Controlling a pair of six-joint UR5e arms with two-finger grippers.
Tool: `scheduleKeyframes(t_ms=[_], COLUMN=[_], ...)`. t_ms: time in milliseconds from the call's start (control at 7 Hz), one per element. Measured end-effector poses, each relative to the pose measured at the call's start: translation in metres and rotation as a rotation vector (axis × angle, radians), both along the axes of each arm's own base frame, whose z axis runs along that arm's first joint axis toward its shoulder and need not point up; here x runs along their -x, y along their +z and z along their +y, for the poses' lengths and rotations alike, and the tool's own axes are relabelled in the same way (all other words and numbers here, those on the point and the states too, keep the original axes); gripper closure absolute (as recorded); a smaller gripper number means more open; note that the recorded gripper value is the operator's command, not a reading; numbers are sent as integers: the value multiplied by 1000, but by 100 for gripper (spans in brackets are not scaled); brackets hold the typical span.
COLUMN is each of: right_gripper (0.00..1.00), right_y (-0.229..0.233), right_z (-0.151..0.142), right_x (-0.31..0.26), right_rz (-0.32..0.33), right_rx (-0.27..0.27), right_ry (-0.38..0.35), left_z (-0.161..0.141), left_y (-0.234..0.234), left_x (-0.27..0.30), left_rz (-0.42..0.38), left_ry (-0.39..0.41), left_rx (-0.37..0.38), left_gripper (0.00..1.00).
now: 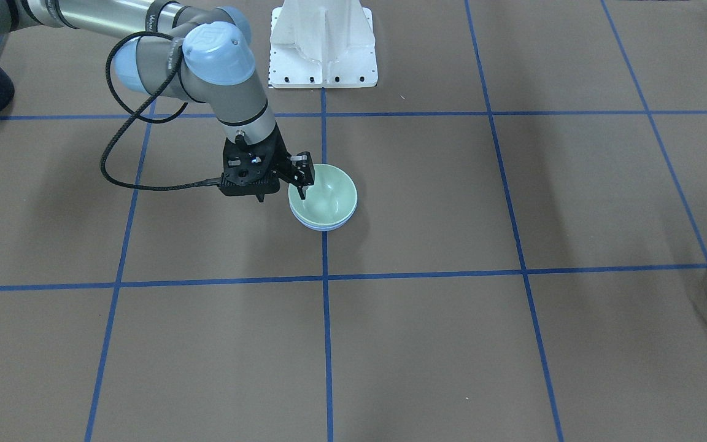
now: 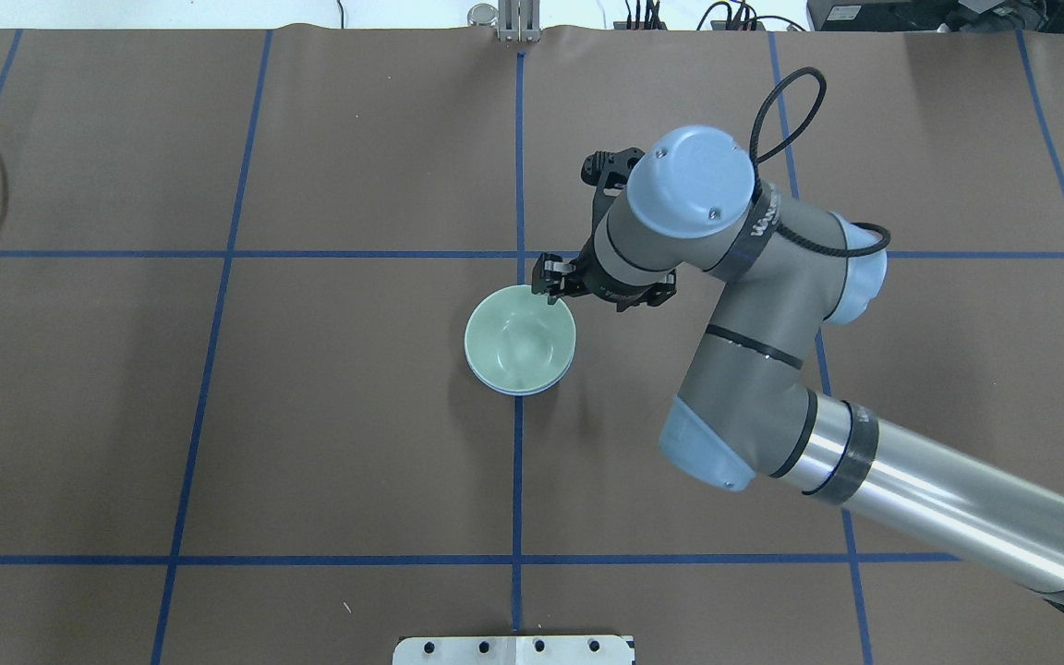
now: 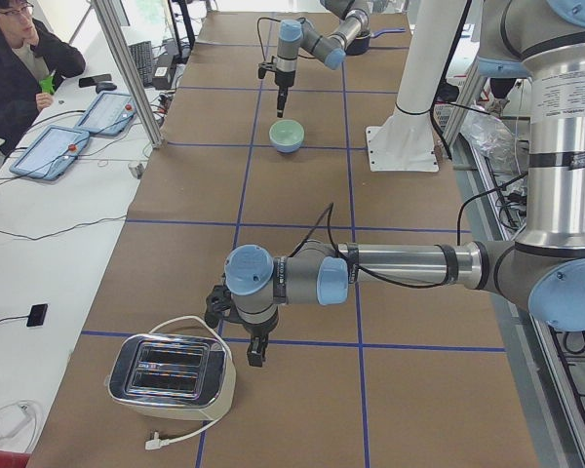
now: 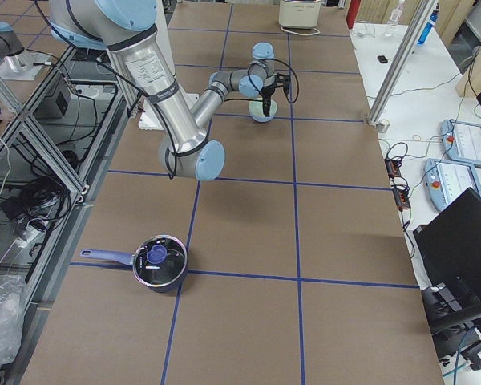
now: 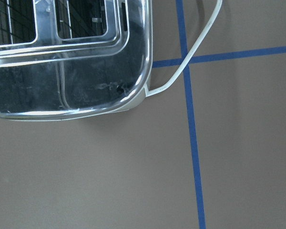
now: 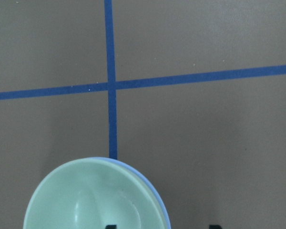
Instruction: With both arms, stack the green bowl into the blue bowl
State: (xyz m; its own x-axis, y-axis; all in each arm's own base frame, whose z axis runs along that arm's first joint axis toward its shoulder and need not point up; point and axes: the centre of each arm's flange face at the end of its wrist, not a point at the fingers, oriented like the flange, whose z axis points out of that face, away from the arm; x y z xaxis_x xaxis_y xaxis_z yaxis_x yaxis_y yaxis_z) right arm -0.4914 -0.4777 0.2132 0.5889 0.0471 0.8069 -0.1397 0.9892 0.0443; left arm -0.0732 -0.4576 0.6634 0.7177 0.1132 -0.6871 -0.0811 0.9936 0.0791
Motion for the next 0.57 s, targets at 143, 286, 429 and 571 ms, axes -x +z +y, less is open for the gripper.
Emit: scheduleKeyframes(t_ms=[143,286,429,571], right_gripper=[0,0,0,0], right_y=[13,31,53,85], right_z=[-25,-56,-85,-112], right_x=[-30,-70,-117,-176], right_rz=[24,72,110,131], right_rx=[-5,-22,-40,-52], right_ry=[-10,-23,-40,-58], left_z=[0,0,0,-1], left_y=[0,-1,-3,-9], left_x=[0,0,-1,-2], left_rz=[0,0,9,34], left_ry=[-1,-3,-24,-64], left_rx=[1,4,22,56], left_gripper=[2,2,2,2])
